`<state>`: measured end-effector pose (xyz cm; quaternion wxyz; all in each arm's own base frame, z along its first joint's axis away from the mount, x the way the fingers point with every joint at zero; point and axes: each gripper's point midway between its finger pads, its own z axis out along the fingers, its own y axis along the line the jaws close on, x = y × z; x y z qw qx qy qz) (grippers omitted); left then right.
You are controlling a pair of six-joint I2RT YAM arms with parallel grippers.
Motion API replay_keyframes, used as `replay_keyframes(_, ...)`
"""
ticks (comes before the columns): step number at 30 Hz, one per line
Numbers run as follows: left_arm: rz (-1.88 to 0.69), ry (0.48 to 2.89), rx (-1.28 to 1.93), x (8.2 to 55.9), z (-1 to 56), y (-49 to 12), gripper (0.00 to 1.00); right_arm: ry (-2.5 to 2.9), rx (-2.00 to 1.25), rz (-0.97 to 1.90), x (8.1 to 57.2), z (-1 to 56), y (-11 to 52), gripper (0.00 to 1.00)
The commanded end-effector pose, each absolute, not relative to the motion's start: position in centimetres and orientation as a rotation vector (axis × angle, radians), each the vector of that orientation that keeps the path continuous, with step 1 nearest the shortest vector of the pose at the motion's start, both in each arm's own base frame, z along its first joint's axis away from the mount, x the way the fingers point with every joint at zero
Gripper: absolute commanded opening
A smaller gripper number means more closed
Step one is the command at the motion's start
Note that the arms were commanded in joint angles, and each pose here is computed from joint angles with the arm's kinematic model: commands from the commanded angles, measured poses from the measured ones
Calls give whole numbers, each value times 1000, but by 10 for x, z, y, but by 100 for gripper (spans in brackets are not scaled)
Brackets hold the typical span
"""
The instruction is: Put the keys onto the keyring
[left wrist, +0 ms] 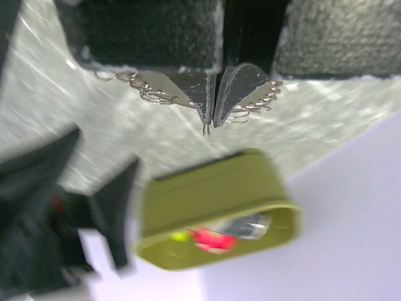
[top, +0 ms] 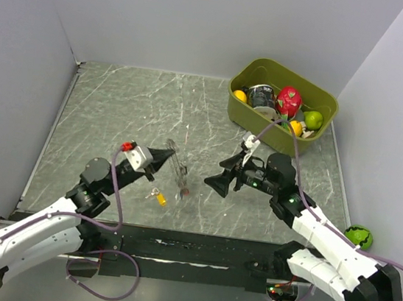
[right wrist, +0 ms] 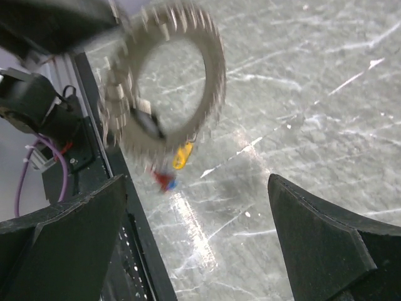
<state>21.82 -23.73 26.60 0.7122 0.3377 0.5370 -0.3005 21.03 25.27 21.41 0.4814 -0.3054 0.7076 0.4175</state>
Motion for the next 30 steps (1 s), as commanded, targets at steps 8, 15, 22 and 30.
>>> replay_keyframes(8,-369,1220,333,252,357,-150,1,1918,-831,877,226,182,291,100)
replay_keyframes(15,-281,1223,186,262,375,-107,1,2090,-961,788,223,143,347,99)
replay_keyframes(22,-221,1220,103,266,389,-84,1,2211,-1079,714,213,103,408,88)
replay_keyframes(30,-138,1172,7,257,406,-55,1,2302,-1108,634,197,78,444,69)
